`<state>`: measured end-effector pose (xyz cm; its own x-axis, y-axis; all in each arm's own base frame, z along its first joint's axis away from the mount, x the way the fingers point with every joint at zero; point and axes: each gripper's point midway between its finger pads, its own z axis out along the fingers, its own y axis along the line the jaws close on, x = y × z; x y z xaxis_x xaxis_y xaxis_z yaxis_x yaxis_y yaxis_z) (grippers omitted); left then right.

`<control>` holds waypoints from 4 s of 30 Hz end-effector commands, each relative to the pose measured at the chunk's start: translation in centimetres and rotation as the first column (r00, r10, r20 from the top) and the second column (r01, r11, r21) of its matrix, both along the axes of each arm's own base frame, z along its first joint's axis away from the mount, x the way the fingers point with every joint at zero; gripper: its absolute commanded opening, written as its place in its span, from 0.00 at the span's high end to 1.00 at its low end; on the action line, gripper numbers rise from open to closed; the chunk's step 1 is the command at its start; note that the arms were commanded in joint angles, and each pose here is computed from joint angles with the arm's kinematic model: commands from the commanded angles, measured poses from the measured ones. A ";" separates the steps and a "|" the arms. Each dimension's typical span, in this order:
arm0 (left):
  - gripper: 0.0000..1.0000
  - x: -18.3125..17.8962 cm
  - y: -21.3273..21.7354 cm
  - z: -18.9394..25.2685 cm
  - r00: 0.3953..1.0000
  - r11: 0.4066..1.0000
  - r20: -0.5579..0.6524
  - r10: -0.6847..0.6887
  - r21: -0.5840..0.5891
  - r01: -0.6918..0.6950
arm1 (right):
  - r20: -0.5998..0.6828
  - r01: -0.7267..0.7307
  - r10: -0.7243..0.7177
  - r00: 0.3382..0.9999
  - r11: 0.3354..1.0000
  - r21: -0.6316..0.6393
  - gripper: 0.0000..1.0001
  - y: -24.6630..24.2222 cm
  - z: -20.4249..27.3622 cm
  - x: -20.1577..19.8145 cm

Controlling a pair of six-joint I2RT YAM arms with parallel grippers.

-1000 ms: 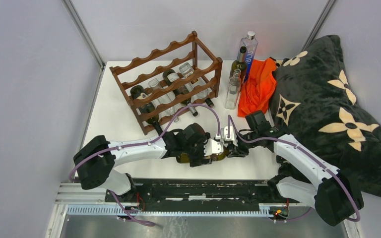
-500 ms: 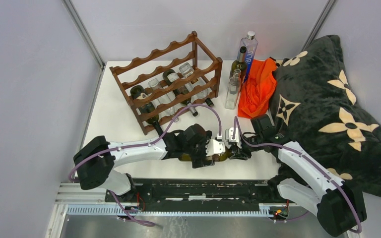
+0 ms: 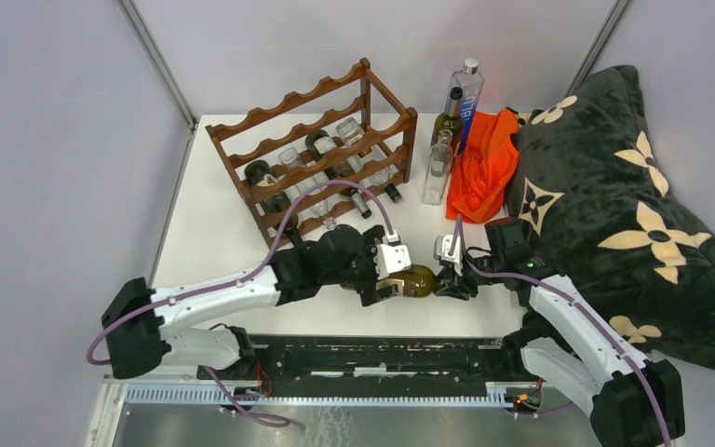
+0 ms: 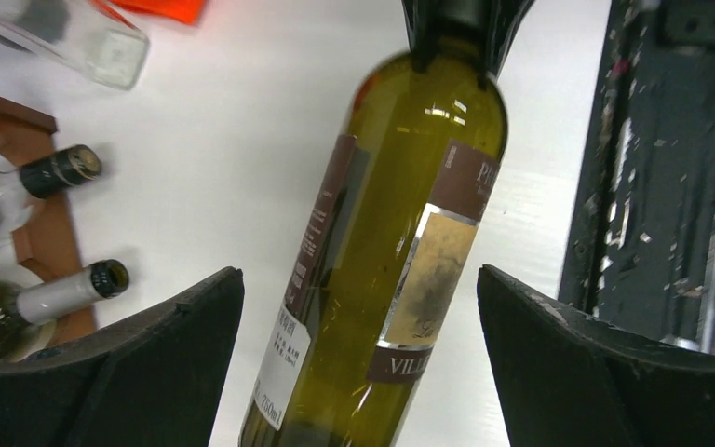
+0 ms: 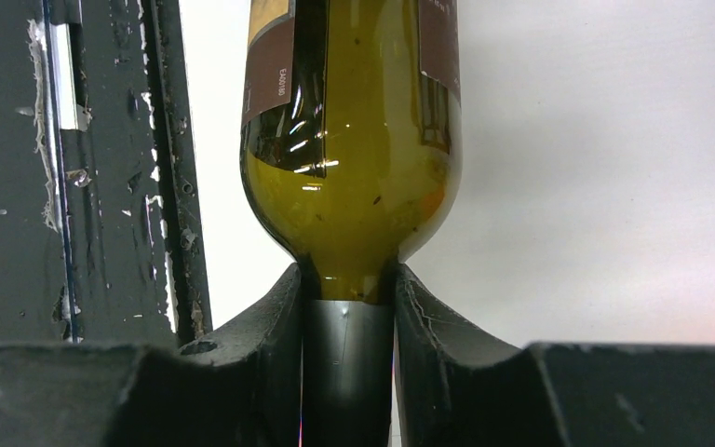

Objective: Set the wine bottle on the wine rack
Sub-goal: Adjust the wine bottle at the center of the board, then place the wine bottle in the wine rack.

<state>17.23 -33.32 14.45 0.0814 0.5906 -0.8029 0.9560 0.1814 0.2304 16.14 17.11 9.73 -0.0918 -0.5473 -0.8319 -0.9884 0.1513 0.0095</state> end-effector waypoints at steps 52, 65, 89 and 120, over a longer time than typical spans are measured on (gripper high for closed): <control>0.04 12.0 13.3 21.6 0.672 0.661 0.137 0.728 -0.397 -0.636 | 0.219 0.506 -0.574 0.789 0.809 0.298 1.00 -1.3 14.2 14.9; 0.04 12.7 13.6 21.0 0.670 0.666 0.156 0.726 -0.406 -0.626 | 0.206 0.573 -0.652 0.729 0.747 0.337 1.00 -1.7 15.7 17.5; 0.05 14.7 12.1 19.8 0.725 0.731 0.161 0.670 -0.316 -0.605 | 0.192 0.563 -0.676 0.712 0.712 0.420 1.00 -1.0 19.0 18.9; 0.28 25.0 10.8 12.6 0.785 0.779 -0.092 0.613 -0.100 -0.619 | 0.163 0.591 -0.684 0.711 0.707 0.388 1.00 -0.4 17.3 21.4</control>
<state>42.22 -21.80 26.49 -0.3189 0.4139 -0.8526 0.6205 0.7712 0.1423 34.37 15.50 18.05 -0.3389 -0.2656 -0.9025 -0.6238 0.7815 0.0042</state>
